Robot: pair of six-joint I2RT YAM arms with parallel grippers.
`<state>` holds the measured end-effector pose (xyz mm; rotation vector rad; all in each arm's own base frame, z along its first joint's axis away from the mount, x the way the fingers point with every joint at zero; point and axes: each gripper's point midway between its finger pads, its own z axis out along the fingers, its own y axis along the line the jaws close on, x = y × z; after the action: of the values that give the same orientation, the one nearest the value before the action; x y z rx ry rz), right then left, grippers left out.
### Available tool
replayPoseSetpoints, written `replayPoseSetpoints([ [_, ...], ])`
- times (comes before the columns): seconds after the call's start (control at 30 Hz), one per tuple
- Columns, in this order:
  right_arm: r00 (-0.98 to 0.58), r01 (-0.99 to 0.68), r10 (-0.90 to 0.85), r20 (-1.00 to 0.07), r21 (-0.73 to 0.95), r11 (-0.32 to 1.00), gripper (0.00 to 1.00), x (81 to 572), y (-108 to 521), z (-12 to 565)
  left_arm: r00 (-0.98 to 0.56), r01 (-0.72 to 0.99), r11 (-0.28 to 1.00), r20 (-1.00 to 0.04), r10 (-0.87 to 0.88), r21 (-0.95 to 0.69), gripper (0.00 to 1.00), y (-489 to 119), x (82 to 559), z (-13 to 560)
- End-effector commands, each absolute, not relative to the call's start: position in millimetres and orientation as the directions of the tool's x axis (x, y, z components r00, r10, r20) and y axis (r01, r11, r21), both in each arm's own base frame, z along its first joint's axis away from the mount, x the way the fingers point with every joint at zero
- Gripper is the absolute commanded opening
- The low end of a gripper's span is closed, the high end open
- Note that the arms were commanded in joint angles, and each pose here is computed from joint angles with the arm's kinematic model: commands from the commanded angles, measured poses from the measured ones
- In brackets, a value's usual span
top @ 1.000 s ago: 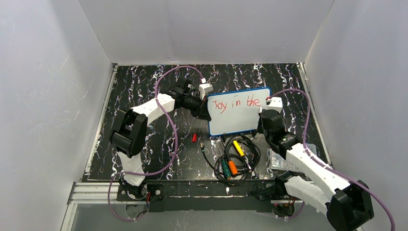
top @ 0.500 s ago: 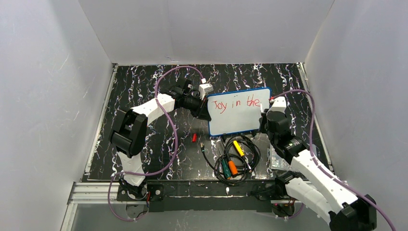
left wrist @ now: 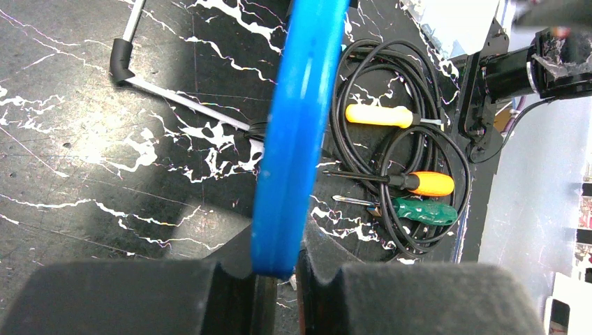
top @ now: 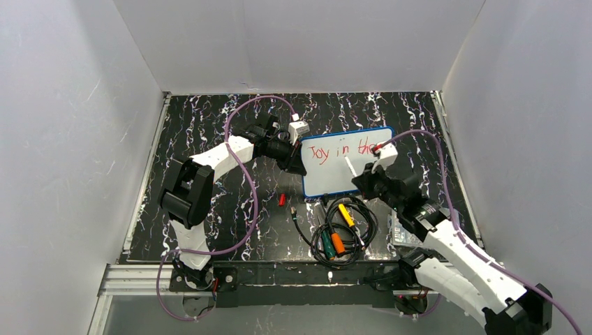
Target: Write a sentence on the whiteboard
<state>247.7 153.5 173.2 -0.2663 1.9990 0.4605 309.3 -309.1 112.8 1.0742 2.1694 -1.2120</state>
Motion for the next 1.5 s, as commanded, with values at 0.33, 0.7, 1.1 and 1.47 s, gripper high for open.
replayPoseSetpoints([
  [0.33,-0.428,-0.501,-0.11,-0.897,0.134,0.855,0.01,223,215,154,-0.546,0.838,0.286,-0.739,0.396,-0.465,0.0,-311,311,149],
  [0.7,-0.447,-0.42,-0.116,-0.887,0.094,0.903,0.01,241,218,131,-0.541,0.84,0.285,-0.743,0.393,-0.461,0.0,-311,311,151],
  [1.1,-0.447,-0.423,-0.122,-0.886,0.089,0.902,0.01,238,213,130,-0.537,0.843,0.286,-0.747,0.392,-0.456,0.0,-311,311,153],
  [1.47,-0.494,-0.399,-0.164,-0.854,0.055,0.915,0.01,234,205,113,-0.534,0.845,0.282,-0.75,0.39,-0.455,0.0,-311,310,156],
])
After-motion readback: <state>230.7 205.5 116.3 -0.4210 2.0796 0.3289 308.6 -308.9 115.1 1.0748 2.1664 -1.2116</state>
